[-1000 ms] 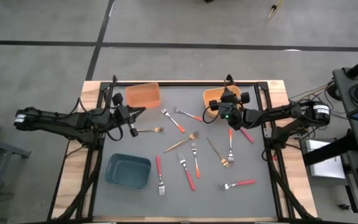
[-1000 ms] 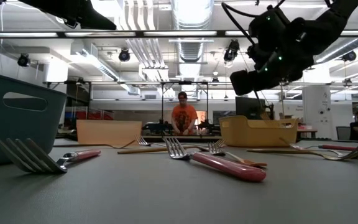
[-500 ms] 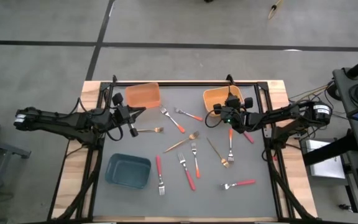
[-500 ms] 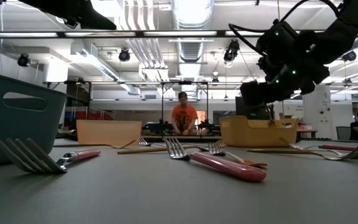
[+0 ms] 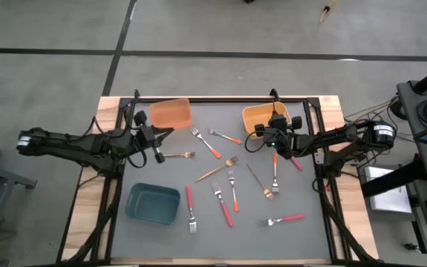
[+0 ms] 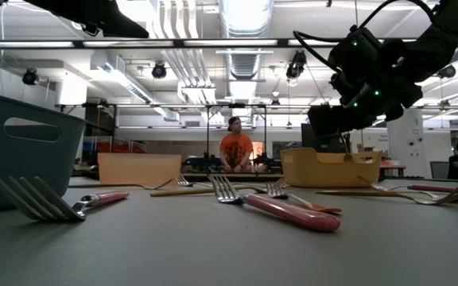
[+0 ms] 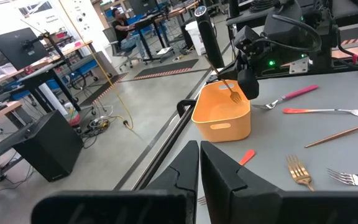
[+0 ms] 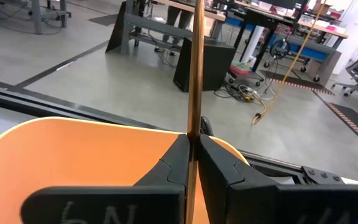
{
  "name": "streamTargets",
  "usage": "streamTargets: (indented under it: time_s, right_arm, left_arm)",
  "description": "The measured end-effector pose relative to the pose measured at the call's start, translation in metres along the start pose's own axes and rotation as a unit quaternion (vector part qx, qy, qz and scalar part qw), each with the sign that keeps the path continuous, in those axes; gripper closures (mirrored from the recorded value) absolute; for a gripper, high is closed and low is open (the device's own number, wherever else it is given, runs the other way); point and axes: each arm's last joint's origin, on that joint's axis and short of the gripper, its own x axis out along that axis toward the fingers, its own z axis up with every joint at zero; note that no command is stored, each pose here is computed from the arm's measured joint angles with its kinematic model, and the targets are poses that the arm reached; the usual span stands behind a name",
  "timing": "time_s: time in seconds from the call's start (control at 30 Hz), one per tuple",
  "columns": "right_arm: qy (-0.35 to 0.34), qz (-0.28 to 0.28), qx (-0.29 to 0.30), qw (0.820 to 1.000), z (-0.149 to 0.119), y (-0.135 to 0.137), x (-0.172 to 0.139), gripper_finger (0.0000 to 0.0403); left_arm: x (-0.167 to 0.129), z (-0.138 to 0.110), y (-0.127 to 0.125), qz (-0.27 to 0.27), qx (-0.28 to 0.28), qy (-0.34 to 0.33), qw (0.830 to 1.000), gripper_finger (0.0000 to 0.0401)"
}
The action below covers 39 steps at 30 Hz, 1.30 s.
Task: Sort silverware by color (type)
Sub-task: Put the gold fork into the yellow bin
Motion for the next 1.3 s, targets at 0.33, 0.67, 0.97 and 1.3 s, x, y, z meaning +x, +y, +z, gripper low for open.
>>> streamTargets:
  time_s: [0.33, 0.67, 0.97, 1.3]
  right_arm:
    - [-0.004, -0.006, 0.009, 1.000, 0.010, 0.002, 0.004, 0.0390]
    - [0.003, 0.027, 0.010, 1.000, 0.026, 0.007, 0.012, 0.0390]
    - [0.005, 0.041, 0.012, 0.999, 0.030, 0.009, 0.014, 0.0390]
    - [0.018, 0.057, 0.027, 0.998, 0.031, 0.005, 0.024, 0.0390]
  left_arm:
    - [0.000, 0.000, 0.000, 0.000, 0.000, 0.000, 1.000, 0.0401]
    - [0.000, 0.000, 0.000, 0.000, 0.000, 0.000, 1.000, 0.0401]
    - [0.000, 0.000, 0.000, 0.000, 0.000, 0.000, 1.000, 0.0401]
    - [0.000, 0.000, 0.000, 0.000, 0.000, 0.000, 1.000, 0.0401]
